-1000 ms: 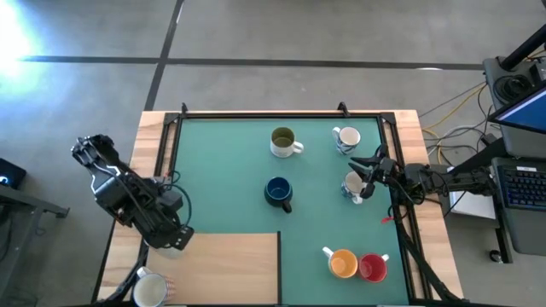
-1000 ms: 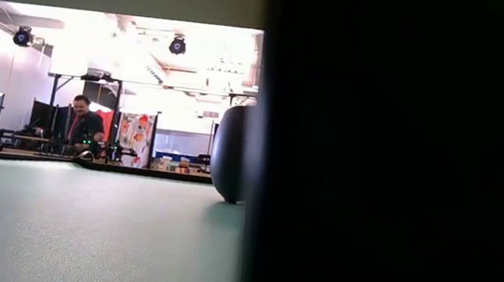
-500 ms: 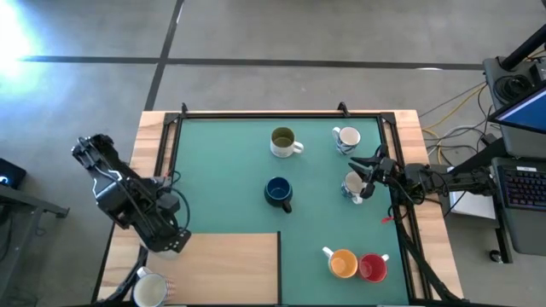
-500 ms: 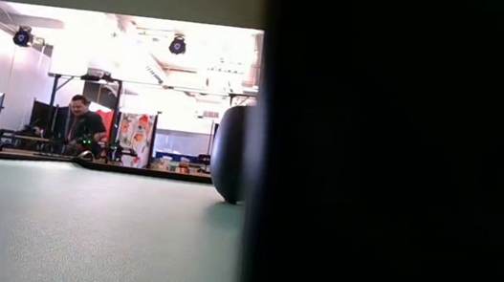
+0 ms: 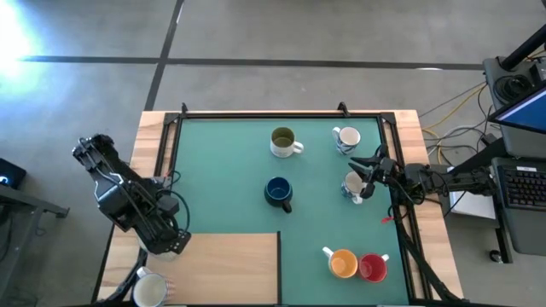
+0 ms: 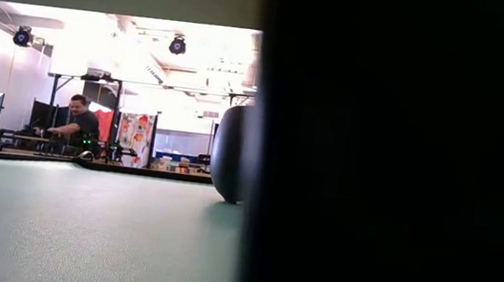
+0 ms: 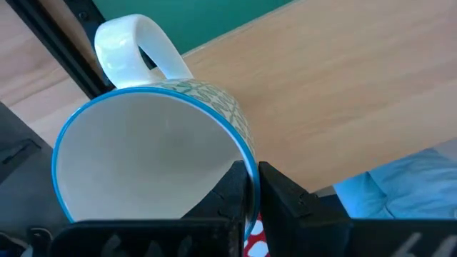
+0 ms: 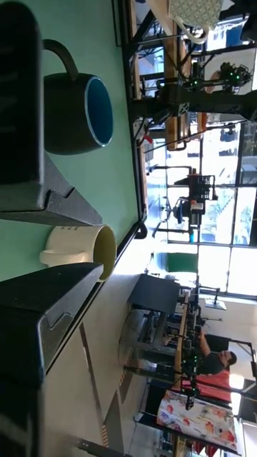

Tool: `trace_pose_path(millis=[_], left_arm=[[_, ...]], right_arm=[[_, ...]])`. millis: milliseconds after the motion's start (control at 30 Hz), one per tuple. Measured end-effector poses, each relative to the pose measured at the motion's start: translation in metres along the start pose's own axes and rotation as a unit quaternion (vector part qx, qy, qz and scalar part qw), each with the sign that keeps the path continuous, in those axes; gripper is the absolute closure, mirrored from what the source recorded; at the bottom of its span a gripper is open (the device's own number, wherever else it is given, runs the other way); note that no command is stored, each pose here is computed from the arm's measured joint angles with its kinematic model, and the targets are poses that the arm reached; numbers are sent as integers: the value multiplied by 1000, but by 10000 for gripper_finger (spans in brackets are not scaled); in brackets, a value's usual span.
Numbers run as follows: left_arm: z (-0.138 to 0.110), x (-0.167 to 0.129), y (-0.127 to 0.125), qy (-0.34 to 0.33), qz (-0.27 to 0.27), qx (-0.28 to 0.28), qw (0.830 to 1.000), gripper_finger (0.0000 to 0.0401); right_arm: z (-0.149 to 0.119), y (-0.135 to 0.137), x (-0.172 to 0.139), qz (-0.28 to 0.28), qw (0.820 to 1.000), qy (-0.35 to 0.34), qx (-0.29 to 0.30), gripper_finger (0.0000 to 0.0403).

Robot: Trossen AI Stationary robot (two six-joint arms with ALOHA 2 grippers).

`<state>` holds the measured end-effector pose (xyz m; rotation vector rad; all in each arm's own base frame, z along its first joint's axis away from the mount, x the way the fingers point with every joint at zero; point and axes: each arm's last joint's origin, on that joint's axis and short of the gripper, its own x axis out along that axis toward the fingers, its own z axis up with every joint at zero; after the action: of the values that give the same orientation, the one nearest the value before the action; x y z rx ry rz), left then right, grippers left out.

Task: Place coffee mugs
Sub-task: Put the green patterned mug on the shelf

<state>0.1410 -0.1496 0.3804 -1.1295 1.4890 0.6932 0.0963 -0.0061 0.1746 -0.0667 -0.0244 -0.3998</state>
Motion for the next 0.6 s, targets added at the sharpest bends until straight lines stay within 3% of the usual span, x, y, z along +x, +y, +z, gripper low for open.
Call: trace_pose_path(millis=[333, 600], left_arm=[[0, 1, 0, 0, 2, -4, 1000, 390], [0, 2, 1, -2, 9, -16, 1000, 352]], right_arm=[[0, 0, 0, 0, 1000, 0, 0, 321], [0, 0, 0, 0, 1000, 0, 0, 321]])
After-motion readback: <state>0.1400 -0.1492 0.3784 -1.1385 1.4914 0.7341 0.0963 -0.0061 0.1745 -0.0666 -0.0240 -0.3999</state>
